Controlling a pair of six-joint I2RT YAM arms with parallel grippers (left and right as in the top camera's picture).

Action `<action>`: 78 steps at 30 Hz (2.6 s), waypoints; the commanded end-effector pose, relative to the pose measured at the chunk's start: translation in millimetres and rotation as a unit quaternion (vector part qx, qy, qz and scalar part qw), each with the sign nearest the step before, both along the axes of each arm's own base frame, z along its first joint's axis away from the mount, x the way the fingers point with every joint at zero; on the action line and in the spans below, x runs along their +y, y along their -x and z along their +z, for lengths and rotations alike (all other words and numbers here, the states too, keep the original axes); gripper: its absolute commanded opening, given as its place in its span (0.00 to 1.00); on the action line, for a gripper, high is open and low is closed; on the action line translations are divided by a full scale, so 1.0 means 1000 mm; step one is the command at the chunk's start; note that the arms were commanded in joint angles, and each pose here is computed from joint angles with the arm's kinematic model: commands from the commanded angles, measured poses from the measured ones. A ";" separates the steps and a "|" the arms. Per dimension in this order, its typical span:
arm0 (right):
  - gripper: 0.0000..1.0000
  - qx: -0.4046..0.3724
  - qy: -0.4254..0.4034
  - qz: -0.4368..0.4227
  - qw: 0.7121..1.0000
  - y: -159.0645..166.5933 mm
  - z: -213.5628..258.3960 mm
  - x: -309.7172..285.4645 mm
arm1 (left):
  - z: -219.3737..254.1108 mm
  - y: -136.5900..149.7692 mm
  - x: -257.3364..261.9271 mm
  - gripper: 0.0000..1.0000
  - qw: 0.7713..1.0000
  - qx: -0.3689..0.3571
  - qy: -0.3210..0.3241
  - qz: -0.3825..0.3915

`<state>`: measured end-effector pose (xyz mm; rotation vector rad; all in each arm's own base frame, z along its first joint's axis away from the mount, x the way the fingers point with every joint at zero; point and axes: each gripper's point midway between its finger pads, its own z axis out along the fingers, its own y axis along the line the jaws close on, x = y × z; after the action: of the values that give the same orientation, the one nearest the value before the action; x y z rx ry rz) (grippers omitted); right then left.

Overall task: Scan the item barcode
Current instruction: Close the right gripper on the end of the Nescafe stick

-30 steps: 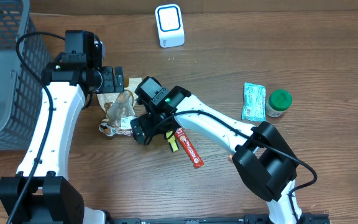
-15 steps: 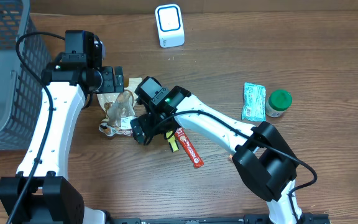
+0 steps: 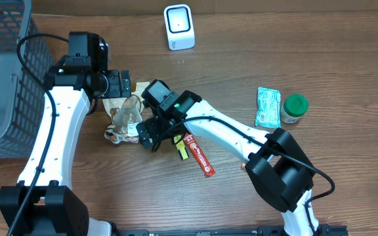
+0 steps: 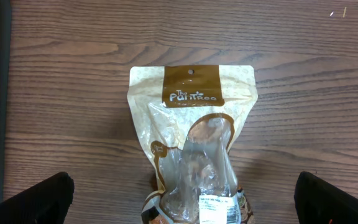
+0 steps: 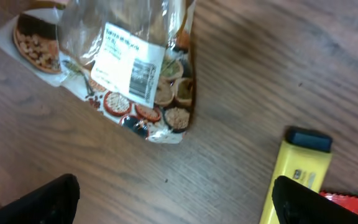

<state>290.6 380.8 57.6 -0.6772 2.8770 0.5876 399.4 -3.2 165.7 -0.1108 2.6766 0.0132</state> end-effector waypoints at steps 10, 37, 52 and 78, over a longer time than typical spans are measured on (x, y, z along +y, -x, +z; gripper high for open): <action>0.77 0.007 -0.002 -0.004 1.000 0.002 0.003 -0.002 | 0.005 -0.004 0.000 1.00 1.000 -0.007 -0.003 -0.002; 0.54 0.112 0.282 -0.077 0.950 0.066 -0.035 -0.134 | 0.005 -0.004 0.000 1.00 1.000 -0.007 -0.003 -0.002; 0.43 0.130 0.304 -0.074 0.941 0.084 -0.060 -0.153 | 0.005 -0.004 0.000 1.00 1.000 -0.007 -0.003 -0.002; 0.24 0.127 0.279 -0.088 0.948 0.080 -0.064 -0.141 | 0.005 -0.004 0.000 1.00 1.000 -0.007 -0.003 -0.002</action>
<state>209.2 244.8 0.0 -0.4256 3.3361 -0.1594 399.5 -3.2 165.6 -0.1108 2.6766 0.0132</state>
